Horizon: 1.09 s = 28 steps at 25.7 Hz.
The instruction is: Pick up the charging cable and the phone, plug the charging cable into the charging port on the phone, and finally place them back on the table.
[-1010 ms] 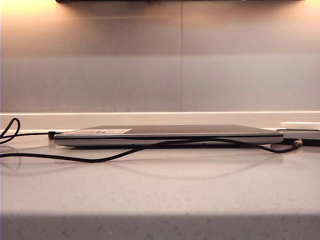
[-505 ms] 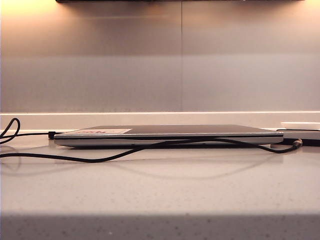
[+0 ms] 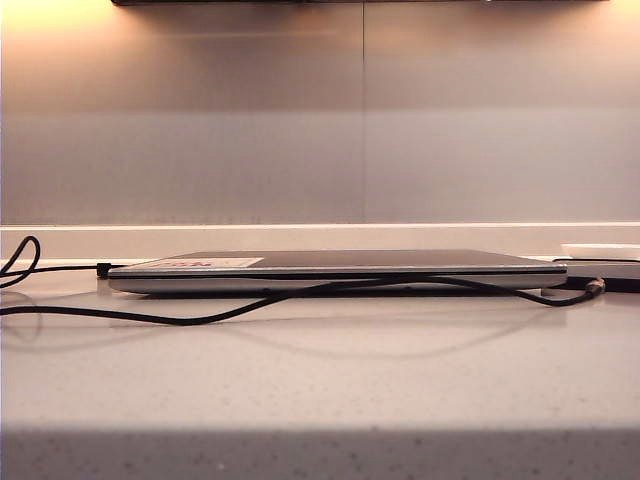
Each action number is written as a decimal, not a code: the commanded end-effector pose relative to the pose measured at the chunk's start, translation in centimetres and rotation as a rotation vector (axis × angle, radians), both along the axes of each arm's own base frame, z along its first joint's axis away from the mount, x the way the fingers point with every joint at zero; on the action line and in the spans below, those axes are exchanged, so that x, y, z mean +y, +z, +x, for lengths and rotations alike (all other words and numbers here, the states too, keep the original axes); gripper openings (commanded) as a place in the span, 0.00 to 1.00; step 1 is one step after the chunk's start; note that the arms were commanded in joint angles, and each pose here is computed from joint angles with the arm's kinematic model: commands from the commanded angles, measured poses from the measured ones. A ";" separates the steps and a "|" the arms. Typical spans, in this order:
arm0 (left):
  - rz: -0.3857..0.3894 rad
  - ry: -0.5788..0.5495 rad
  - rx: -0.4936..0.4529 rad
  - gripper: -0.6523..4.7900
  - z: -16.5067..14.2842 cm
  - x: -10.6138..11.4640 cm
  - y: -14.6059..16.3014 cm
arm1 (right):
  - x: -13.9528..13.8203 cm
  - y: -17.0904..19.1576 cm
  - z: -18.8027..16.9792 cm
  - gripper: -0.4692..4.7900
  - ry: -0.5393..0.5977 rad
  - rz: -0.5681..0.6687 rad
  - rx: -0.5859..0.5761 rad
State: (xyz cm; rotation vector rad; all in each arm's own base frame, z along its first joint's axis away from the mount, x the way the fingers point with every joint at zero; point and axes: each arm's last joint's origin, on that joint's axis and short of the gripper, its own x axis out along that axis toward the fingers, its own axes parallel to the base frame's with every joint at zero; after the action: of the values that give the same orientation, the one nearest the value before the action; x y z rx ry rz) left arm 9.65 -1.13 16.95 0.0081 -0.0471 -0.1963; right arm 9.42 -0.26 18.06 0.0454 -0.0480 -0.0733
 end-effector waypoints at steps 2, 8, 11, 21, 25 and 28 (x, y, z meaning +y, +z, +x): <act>0.003 -0.004 -0.016 0.11 0.0 0.0 0.2 | 0.1 -0.5 0.3 0.09 0.022 -0.002 -0.077; 0.003 -0.004 -0.015 0.11 0.0 0.0 0.2 | 0.3 -0.4 0.3 0.09 0.063 -0.003 -0.087; 0.003 -0.004 -0.015 0.11 0.0 0.0 0.2 | 0.4 -0.4 0.3 0.09 0.069 -0.003 -0.087; 0.003 -0.004 -0.016 0.11 0.0 0.0 0.2 | 0.1 -0.4 0.3 0.09 0.044 -0.004 -0.087; 0.003 -0.004 -0.015 0.11 0.0 0.0 0.2 | 0.1 -0.4 0.3 0.09 0.044 -0.004 -0.087; 0.003 -0.004 -0.015 0.11 0.0 0.0 0.2 | 0.1 -0.4 0.3 0.09 0.045 -0.004 -0.087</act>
State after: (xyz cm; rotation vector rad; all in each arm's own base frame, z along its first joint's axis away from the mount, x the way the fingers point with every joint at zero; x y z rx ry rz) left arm 9.65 -1.14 16.95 0.0081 -0.0472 -0.1966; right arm 9.68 -0.14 17.58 0.0449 -0.1130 -0.0276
